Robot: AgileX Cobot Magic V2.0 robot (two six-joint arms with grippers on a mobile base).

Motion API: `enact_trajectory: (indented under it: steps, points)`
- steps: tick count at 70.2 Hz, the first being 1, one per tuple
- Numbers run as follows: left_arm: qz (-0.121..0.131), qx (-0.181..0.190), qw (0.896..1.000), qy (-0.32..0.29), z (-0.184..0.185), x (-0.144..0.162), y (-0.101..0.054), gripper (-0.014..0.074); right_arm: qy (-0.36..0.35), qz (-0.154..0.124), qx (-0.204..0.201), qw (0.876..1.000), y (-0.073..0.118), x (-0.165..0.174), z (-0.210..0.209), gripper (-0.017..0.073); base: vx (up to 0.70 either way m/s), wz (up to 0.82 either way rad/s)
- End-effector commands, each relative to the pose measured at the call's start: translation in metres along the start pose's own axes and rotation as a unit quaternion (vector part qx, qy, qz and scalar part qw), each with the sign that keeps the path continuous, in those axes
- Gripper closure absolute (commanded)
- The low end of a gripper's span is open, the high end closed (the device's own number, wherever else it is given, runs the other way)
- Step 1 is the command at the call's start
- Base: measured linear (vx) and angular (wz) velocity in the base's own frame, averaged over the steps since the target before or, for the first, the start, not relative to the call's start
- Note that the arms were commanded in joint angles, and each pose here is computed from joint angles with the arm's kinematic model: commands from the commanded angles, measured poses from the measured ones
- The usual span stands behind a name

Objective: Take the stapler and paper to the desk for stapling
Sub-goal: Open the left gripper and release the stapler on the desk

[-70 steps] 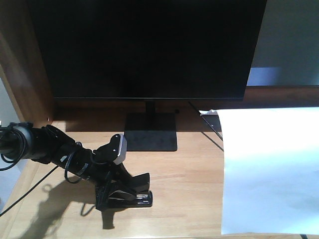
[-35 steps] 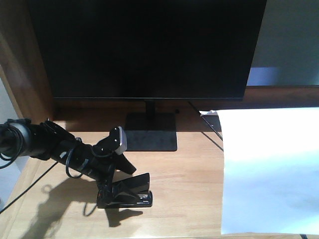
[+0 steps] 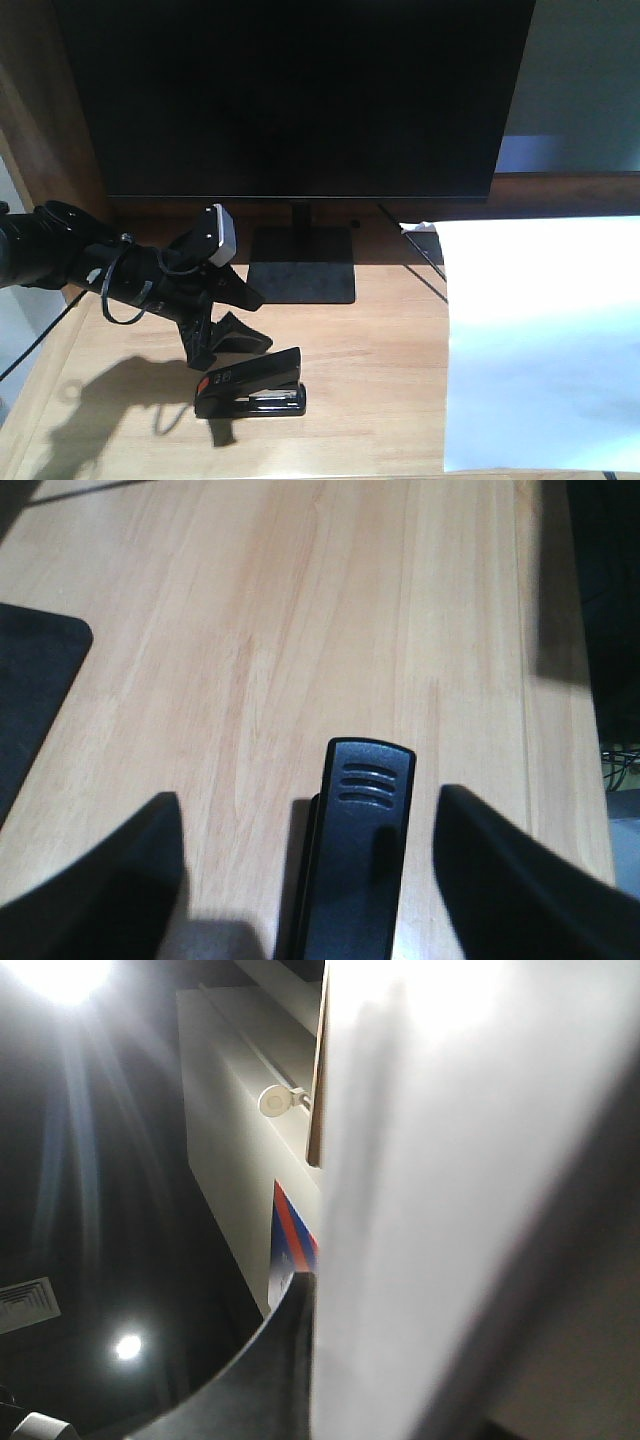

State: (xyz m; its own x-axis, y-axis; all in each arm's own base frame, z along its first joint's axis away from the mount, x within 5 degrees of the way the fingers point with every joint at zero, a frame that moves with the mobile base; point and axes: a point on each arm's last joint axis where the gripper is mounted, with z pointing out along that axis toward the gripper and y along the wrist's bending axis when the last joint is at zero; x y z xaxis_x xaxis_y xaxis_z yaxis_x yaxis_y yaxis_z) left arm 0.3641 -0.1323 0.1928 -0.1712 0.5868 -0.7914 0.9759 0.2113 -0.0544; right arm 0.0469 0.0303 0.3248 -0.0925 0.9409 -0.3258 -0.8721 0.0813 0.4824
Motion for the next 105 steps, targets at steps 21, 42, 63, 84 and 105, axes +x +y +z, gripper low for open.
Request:
enact_trajectory:
  steps: [21,42,63,84,105]
  points:
    - [0.012,0.01,0.999,-0.049,-0.018,-0.029,-0.01,0.048,-0.009,-0.006,-0.028,1.0,0.007,-0.004,0.006,0.0565,0.0,0.0]
    - [0.009,0.027,0.999,-0.04,-0.003,-0.026,-0.012,0.0601,-0.009,-0.006,-0.028,1.0,0.007,-0.004,0.006,0.0565,0.0,0.0]
    - [0.003,0.043,0.999,-0.016,0.016,-0.012,-0.011,0.0601,-0.008,-0.006,-0.028,1.0,0.007,-0.004,0.006,0.0565,0.0,0.0]
    - [0.016,0.069,0.997,0.013,0.02,-0.002,-0.013,0.0601,-0.008,-0.006,-0.029,1.0,0.007,-0.004,0.006,0.0565,0.0,0.0]
    - [0.014,0.069,0.997,0.01,0.019,-0.003,-0.013,0.0601,-0.009,-0.006,-0.031,0.999,0.008,-0.004,0.006,0.0565,0.0,0.0]
